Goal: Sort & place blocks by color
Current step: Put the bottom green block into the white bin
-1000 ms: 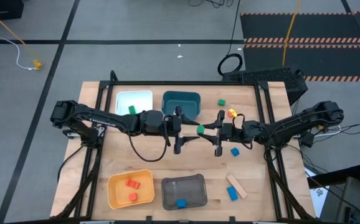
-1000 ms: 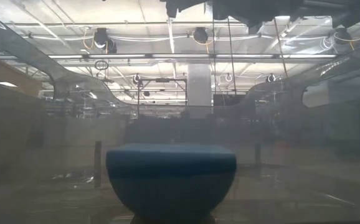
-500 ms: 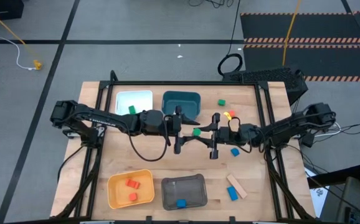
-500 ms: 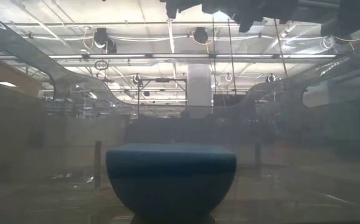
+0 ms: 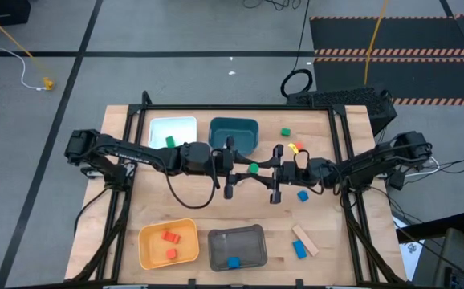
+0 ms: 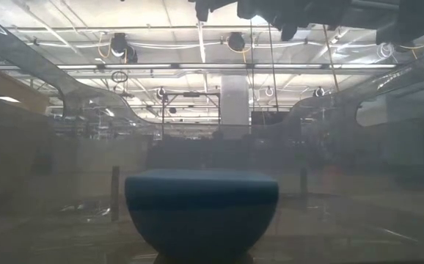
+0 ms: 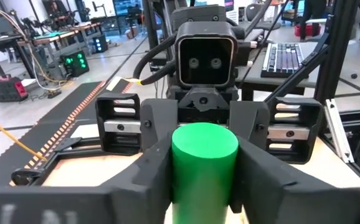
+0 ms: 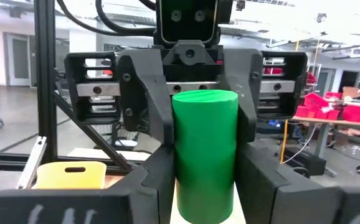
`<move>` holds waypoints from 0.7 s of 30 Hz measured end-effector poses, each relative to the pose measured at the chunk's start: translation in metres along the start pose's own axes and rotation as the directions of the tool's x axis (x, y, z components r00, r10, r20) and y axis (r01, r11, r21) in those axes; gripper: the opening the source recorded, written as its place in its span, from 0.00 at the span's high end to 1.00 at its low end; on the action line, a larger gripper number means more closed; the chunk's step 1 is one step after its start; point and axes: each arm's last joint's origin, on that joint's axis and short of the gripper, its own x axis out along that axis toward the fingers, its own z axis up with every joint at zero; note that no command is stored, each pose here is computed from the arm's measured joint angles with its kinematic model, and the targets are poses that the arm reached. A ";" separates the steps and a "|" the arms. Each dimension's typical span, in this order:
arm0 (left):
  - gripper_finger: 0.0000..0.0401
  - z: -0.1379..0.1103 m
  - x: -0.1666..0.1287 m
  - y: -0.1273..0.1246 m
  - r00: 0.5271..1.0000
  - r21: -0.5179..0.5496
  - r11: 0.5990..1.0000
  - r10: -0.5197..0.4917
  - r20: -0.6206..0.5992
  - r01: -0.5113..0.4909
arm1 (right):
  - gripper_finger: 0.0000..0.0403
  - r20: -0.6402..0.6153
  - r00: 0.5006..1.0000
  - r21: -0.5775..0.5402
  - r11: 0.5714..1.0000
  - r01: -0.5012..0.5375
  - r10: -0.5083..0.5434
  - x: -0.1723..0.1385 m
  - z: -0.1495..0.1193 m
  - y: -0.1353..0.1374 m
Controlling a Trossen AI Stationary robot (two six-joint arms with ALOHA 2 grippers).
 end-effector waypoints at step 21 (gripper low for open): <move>0.67 -0.001 0.000 0.001 0.999 -0.076 0.996 -0.041 -0.007 0.041 | 0.63 -0.097 0.995 0.054 0.999 -0.004 0.009 -0.002 -0.006 0.000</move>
